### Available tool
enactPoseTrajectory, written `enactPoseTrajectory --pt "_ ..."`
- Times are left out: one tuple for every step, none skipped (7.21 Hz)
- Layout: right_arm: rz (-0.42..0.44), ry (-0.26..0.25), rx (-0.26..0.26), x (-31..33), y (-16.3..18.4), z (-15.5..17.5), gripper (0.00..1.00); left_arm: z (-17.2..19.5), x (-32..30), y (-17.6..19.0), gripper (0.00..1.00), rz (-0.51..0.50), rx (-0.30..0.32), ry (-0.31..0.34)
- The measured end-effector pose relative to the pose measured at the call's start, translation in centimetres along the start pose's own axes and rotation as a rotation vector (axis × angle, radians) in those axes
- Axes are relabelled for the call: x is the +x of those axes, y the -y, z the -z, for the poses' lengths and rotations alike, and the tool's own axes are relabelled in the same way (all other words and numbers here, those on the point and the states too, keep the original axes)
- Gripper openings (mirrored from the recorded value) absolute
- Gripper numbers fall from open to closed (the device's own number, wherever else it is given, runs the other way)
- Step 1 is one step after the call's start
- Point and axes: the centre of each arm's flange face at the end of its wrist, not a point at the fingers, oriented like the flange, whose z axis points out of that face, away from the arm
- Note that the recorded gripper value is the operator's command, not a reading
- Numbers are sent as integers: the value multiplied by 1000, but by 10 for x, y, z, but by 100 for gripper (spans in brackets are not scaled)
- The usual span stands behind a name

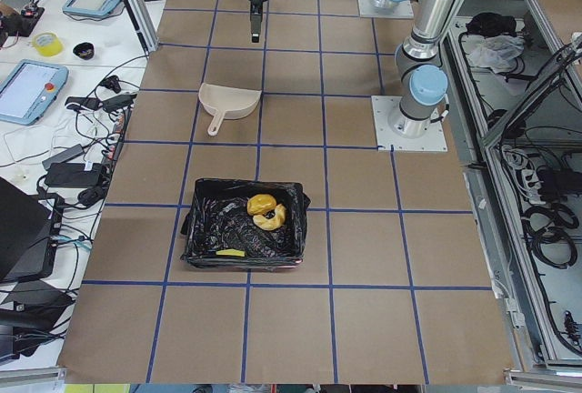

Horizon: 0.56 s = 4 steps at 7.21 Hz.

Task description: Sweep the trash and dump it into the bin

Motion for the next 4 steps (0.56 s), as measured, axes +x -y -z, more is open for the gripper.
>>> enactPoseTrajectory --pt "3 -2 -1 1 1 -1 100 3 10 -8 100 -37 -21 18" --pt "6 -5 -1 2 1 -1 100 6 18 -14 100 -61 -26 32" --pt "9 -8 -2 3 1 -1 100 8 25 -19 100 -78 -26 35" --pt "10 -20 -3 4 0 0 100 9 33 -22 100 -94 -23 14"
